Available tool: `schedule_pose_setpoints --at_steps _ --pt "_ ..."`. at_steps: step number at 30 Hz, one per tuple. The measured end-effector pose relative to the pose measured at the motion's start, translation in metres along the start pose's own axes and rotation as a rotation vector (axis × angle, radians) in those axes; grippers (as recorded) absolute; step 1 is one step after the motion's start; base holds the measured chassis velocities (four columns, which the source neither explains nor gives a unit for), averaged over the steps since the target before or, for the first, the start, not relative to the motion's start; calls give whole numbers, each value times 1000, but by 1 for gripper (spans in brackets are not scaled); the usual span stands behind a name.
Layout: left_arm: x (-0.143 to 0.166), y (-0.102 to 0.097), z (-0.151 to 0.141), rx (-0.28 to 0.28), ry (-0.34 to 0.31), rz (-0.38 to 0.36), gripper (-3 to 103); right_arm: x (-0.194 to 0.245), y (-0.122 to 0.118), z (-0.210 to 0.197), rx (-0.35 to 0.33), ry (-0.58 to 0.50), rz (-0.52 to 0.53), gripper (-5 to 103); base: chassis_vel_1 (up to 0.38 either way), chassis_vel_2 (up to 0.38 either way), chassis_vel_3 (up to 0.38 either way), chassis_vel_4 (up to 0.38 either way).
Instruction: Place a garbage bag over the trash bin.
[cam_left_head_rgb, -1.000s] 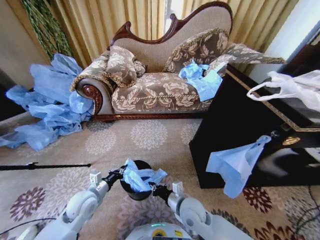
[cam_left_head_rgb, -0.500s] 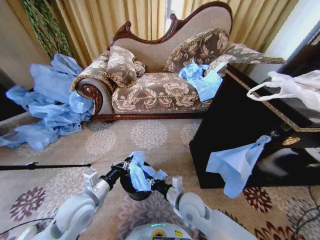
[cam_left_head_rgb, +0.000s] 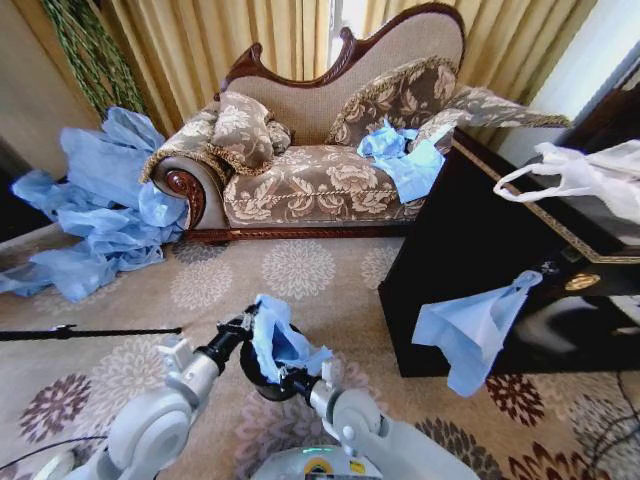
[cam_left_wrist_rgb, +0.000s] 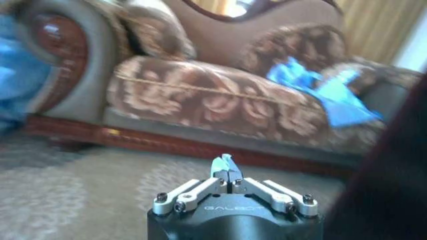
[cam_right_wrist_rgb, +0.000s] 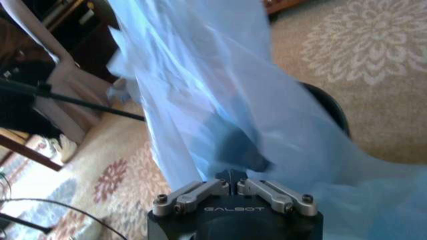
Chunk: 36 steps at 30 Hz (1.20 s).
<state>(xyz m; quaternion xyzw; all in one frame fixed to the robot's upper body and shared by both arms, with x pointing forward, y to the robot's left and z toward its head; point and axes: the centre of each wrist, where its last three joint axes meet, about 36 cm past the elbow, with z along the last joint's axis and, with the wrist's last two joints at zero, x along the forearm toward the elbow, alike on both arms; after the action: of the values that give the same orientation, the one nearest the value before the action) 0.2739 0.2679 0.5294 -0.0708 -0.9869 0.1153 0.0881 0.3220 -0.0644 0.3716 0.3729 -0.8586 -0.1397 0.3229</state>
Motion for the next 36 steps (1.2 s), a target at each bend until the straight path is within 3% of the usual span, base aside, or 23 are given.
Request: schedule_pose_setpoints --at_steps 1,4,12,20,31,36 --pt "0 0 0 0 0 0 0 0 0 0 0 0 0 0 0 0 0 0" --pt "-5 6 9 44 -27 -108 0 8 2 2 27 3 5 0 0 0 0 0" --pt "-9 13 13 72 -48 -212 0 13 8 9 61 8 10 0 0 0 0 0" --pt "-6 8 17 68 -29 -161 0 8 7 -27 48 -77 22 0 0 0 0 0" --pt "-6 6 19 51 -23 -123 0 -16 16 -25 7 -45 -11 0 0 0 0 0" --pt "-2 4 20 52 -18 -114 0 -43 0 -34 20 -61 52 0 0 0 0 0"
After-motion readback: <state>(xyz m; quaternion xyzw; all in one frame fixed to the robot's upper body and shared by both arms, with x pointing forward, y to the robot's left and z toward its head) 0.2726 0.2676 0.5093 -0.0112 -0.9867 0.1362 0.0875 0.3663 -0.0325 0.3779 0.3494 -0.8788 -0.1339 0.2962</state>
